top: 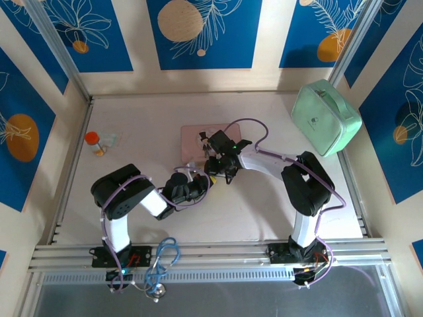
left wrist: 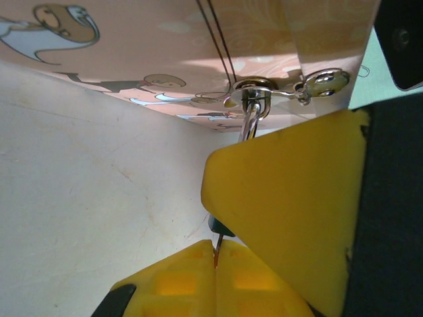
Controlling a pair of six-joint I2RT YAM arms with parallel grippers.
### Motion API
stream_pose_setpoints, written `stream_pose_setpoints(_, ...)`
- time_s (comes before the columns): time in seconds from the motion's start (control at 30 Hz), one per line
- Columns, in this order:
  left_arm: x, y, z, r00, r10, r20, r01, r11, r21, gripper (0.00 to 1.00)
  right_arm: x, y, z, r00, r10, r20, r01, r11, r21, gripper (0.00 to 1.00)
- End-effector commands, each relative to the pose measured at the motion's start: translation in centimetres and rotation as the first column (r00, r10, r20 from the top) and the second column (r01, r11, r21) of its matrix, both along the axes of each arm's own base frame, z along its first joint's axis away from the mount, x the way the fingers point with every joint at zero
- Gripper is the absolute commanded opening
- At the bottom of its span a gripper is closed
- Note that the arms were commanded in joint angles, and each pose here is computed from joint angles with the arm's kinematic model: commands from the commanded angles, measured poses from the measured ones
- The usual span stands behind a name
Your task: Unlock a padlock with a key
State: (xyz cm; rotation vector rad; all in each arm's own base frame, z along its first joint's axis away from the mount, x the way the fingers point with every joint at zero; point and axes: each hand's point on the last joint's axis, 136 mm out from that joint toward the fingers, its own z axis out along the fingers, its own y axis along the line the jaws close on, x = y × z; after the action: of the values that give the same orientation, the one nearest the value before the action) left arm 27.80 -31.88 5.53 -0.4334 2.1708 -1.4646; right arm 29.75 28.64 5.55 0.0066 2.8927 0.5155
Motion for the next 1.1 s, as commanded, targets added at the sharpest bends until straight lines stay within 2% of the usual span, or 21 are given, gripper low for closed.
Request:
stream_pose_setpoints(0.0, 0.6, 0.0, 1.3, 0.999, 0.008, 0.044, -0.007, 0.999, -0.033, 0.00, 0.2, 1.1, 0.2, 1.000, 0.030, -0.003, -0.030, 0.999, 0.035, 0.49)
stream_pose_setpoints(0.47, 0.8, 0.1, 1.0, 0.999, 0.012, 0.033, -0.011, 1.000, -0.022, 0.00, -0.2, 0.8, -0.1, 0.999, 0.041, -0.005, -0.042, 0.999, -0.011, 0.25)
stream_pose_setpoints(0.67, 0.8, 0.3, 0.9, 0.999, 0.014, 0.031, -0.014, 1.000, -0.009, 0.00, -0.4, 0.7, -0.1, 0.999, 0.043, -0.004, -0.043, 0.998, -0.036, 0.23)
stream_pose_setpoints(0.73, 0.8, 0.3, 0.9, 0.999, 0.012, 0.031, -0.011, 1.000, -0.009, 0.00, -0.5, 0.8, 0.0, 0.999, 0.041, -0.008, -0.042, 0.998, -0.038, 0.18)
stream_pose_setpoints(0.87, 0.8, 0.6, 1.5, 0.998, 0.005, 0.065, -0.006, 1.000, 0.005, 0.24, -0.8, 1.1, 0.4, 0.999, 0.045, -0.013, -0.045, 0.998, -0.044, 0.07)
stream_pose_setpoints(1.0, 0.4, 1.1, 2.3, 0.993, -0.026, 0.115, 0.014, 0.994, 0.109, 0.39, -1.2, 1.6, 0.6, 0.999, 0.033, -0.036, -0.034, 0.998, -0.049, 0.01)
stream_pose_setpoints(1.07, 0.1, 1.4, 2.5, 0.991, -0.034, 0.131, 0.014, 0.989, 0.148, 0.53, -1.4, 1.6, 0.5, 0.999, 0.017, -0.050, -0.020, 0.998, -0.057, 0.00)
